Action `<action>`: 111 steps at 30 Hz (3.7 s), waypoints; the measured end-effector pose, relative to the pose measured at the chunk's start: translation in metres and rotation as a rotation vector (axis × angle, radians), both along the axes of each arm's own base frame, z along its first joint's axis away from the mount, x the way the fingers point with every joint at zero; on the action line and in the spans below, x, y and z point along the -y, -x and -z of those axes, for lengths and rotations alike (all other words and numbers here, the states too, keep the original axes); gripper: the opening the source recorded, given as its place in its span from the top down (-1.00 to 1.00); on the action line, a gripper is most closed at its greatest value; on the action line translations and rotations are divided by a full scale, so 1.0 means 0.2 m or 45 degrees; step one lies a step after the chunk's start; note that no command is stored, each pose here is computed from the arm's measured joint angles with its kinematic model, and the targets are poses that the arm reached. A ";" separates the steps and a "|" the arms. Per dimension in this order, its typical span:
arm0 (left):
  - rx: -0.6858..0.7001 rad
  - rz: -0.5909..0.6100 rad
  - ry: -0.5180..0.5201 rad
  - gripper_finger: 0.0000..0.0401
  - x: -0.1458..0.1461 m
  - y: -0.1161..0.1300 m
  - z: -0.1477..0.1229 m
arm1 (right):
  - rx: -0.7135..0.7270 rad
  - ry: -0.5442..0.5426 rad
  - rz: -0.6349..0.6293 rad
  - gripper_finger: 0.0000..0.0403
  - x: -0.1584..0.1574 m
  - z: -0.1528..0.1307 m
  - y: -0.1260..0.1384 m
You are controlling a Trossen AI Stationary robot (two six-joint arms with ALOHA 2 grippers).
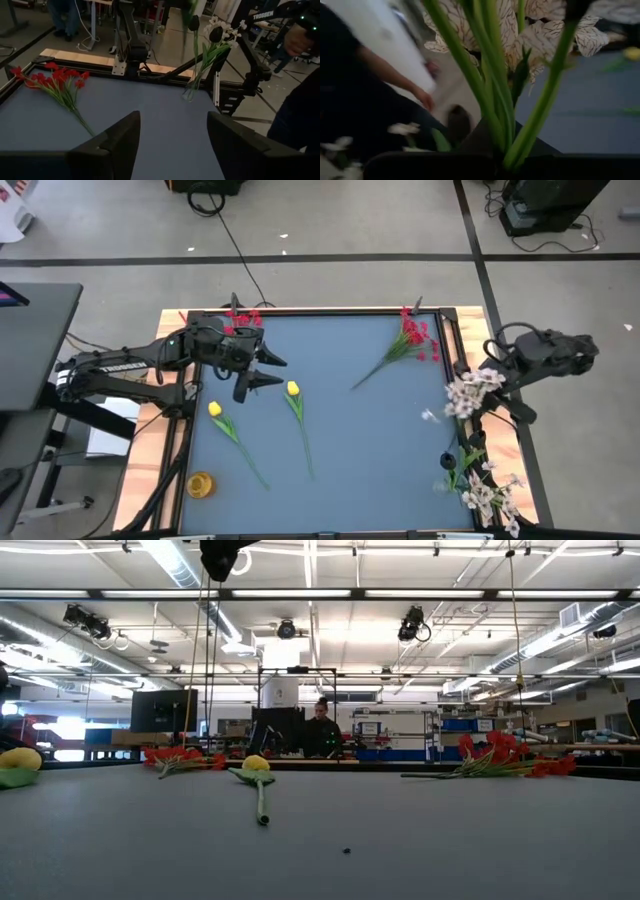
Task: Sort flowers into vase by color
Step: Put the white flowers into the transparent vase, then put the left red flowers into the yellow vase
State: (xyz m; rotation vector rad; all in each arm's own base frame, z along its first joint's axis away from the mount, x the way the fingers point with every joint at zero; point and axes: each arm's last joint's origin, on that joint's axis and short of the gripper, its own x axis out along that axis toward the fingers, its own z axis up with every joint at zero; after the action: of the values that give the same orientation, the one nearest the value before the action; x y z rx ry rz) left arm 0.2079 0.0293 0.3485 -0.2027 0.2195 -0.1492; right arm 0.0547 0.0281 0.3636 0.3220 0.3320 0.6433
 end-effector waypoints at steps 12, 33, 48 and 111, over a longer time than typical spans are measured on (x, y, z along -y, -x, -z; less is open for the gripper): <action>0.000 0.000 0.000 -0.18 0.00 0.00 0.00 | 0.093 -0.154 -0.290 0.93 -0.04 0.06 -0.04; 0.000 0.000 0.000 -0.18 0.00 0.00 0.00 | 0.071 -0.041 -0.574 0.77 -0.14 0.36 -0.13; 0.000 0.000 0.000 -0.18 0.00 0.00 0.00 | -0.120 -0.201 -0.604 0.02 -0.15 0.31 -0.13; 0.000 0.000 0.000 -0.18 0.00 0.00 0.00 | -0.501 -0.109 0.008 -0.22 -0.02 -0.05 0.04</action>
State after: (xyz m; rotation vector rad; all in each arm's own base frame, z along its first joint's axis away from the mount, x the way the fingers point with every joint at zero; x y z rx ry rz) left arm 0.2078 0.0292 0.3485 -0.2026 0.2195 -0.1496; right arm 0.0474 0.0323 0.3729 0.5334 0.6802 0.5870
